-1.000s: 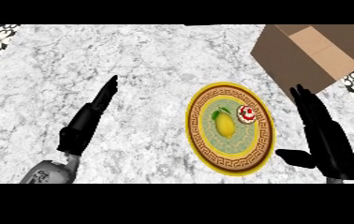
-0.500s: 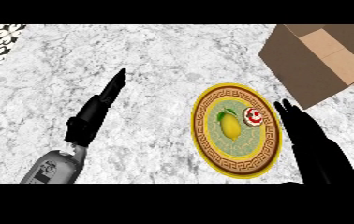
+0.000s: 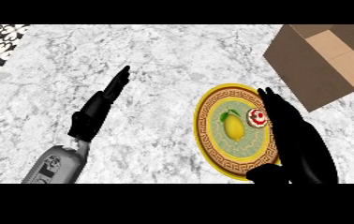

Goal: Pick the cupcake from the plate and place it in the cardboard box

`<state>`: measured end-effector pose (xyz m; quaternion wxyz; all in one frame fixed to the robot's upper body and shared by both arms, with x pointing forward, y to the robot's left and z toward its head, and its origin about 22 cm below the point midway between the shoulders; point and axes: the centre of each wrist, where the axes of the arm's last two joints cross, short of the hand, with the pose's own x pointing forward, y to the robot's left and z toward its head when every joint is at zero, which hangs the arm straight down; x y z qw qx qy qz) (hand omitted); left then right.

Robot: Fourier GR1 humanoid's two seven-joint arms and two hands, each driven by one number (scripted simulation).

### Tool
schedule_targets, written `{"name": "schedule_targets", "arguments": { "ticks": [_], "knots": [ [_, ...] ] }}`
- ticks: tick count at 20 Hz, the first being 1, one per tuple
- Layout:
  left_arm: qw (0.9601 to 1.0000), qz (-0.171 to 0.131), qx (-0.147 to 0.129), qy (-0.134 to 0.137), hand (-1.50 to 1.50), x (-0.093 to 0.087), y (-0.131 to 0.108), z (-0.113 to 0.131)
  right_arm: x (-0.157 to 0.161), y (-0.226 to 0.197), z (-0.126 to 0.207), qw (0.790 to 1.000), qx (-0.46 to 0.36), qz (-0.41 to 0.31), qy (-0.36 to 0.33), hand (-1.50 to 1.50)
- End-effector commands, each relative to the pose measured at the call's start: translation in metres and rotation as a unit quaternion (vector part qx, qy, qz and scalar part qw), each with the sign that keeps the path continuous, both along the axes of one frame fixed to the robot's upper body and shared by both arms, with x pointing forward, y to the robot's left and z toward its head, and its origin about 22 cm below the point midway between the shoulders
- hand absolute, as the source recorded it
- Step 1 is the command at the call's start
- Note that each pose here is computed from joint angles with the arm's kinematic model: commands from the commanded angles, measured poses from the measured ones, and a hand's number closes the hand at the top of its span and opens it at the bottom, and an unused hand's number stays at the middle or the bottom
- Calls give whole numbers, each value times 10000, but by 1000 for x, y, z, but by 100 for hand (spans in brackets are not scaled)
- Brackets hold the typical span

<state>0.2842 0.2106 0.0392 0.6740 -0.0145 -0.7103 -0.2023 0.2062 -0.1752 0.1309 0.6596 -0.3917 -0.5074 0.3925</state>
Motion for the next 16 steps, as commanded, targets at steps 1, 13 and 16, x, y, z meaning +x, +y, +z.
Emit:
{"name": "schedule_targets", "arguments": {
  "ticks": [1,13,16],
  "knots": [
    [10000,-11,-84,-2,0,1,-13,16,21,16,8,9988,-140,-372,293,-150],
    [10000,44,28,18,0,-2,-1,6,40,-4,-41,9974,-254,-476,482,-150],
    [10000,-43,-33,-15,0,1,-11,5,31,-2,-58,9979,-356,-407,353,-150]
  ]
}}
